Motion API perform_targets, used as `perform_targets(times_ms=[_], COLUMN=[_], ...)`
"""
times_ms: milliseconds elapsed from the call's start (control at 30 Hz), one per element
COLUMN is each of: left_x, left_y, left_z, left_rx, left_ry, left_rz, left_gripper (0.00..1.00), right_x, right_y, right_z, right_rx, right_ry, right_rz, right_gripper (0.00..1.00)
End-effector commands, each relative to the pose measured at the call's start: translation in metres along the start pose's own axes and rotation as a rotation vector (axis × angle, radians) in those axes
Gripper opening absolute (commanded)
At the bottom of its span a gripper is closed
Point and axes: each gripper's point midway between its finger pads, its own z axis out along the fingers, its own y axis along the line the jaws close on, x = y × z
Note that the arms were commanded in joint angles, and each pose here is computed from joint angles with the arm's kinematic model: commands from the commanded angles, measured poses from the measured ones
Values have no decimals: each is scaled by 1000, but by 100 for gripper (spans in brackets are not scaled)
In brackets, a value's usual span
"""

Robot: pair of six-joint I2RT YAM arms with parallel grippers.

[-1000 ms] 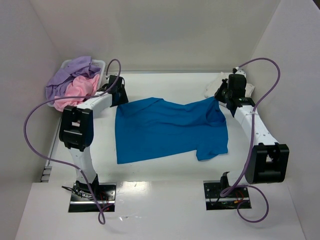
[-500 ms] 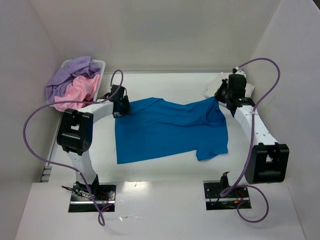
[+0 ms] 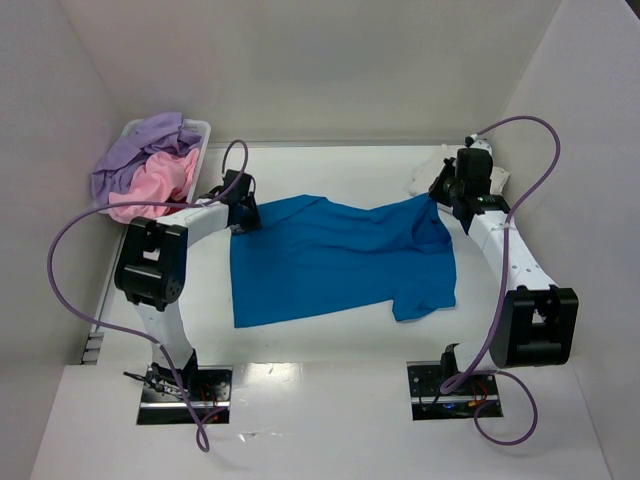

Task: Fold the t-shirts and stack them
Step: Flatten out the tshirt

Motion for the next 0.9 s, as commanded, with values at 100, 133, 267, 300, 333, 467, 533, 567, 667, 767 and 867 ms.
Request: perform_targets(times_ms=[100,133,267,300,333,467,533,567,667,767,867], left_x=[9,7,12,12,12,6,4,4,2,-5,-14], left_y=[14,13,15,15,15,12,13,13,15,12,8], left_z=[10,10,18,18,18,19,18,18,14,8,-2], left_rx=[-74,-69,-79,-79,-79,-74,-85,-85,-93,-86,-72], left_ry=[23,15,32,32,32,23,18,18,14,3,-25], left_rz=[16,15,17,26,26,25,26,26,35,42,47], left_gripper=[48,48,48,48,46,29,14,10,6,13,23], right_x=[-13,-13,-11,-11,-11,-11,-11,-11,-11,-11,-11], right_y=[-1,-1,-3,-3,-3,-3,-3,-3,-3,-3,-3], right_z=[4,4,7,7,7,7,7,7,7,7,7], right_rx=[1,1,4,4,4,5,5,5,5,5,5], right_ry=[-55,-55,-46,-46,-46,-46,-46,-46,-46,-46,-46], right_rz=[-7,-7,-7,-7,-7,-16,-16,-16,-16,-16,-16], right_gripper=[0,0,0,0,0,0,0,0,0,0,0])
